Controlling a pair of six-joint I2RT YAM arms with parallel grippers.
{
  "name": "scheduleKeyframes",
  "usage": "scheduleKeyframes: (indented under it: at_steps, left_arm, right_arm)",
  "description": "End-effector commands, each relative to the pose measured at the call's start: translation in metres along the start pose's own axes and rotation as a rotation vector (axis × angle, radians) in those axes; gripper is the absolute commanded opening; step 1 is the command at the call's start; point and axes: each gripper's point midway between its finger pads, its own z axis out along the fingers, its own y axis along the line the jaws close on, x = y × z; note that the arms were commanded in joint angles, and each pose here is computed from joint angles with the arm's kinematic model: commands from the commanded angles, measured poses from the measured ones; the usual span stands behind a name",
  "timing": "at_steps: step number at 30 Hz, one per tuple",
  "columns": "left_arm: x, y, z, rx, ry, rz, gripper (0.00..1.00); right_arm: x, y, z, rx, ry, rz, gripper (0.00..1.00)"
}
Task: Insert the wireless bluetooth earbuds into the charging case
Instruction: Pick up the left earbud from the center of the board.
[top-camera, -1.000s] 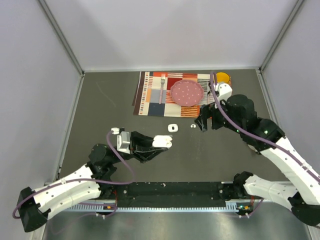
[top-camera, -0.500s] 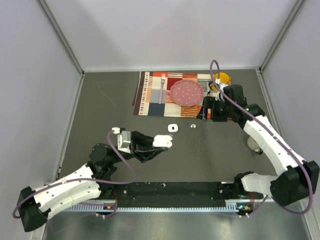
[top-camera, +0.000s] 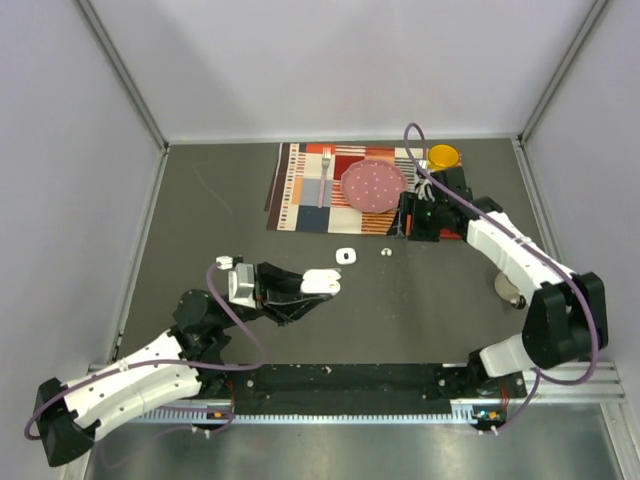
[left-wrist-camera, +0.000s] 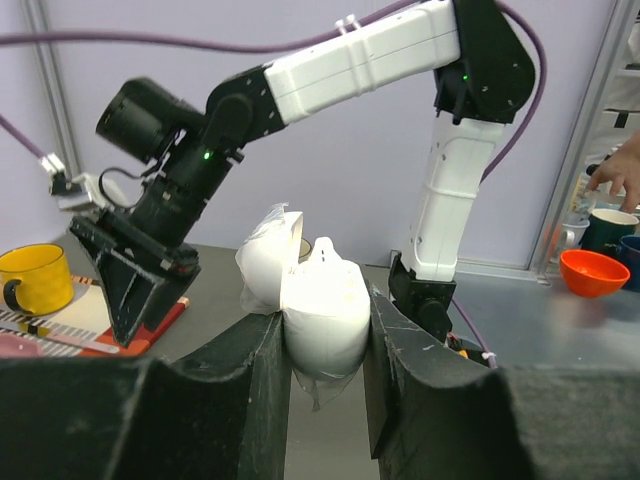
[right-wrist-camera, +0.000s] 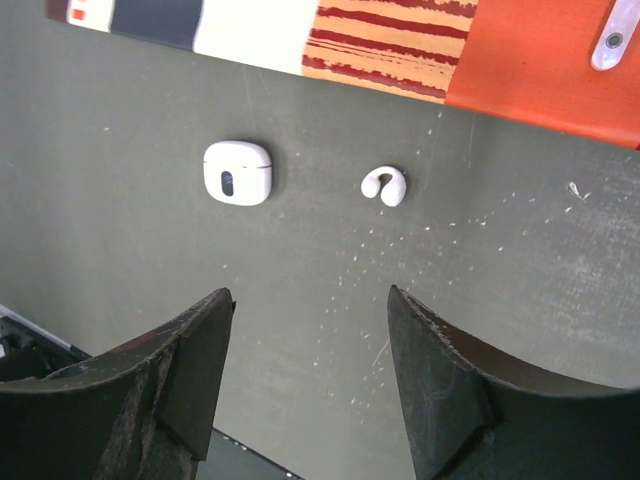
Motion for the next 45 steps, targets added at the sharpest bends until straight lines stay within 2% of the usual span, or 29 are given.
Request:
scheduleKeyframes:
  at_steps: [1,11,26,45]
  left_arm:
    - [-0.01,-0.001,-0.003,-0.01,-0.037,0.015,0.0]
    - [-0.009,0.001,-0.006,-0.029,-0.029,0.014,0.0]
    - [-0.005,0.004,-0.007,-0.042,-0.019,0.025,0.0]
    - [-0.001,0.004,-0.007,-0.044,-0.011,0.008,0.0]
  right_arm:
    - [-0.012,-0.008,0.024,0.007,-0.014,0.04,0.61]
    - [-0.005,-0.03,0.076,0.043,0.063,0.116,0.44]
    - [-0.004,-0.049,0.109,0.062,0.099,0.153,0.35]
    - [0.023,-0.059,0.117,0.057,0.151,0.153,0.26]
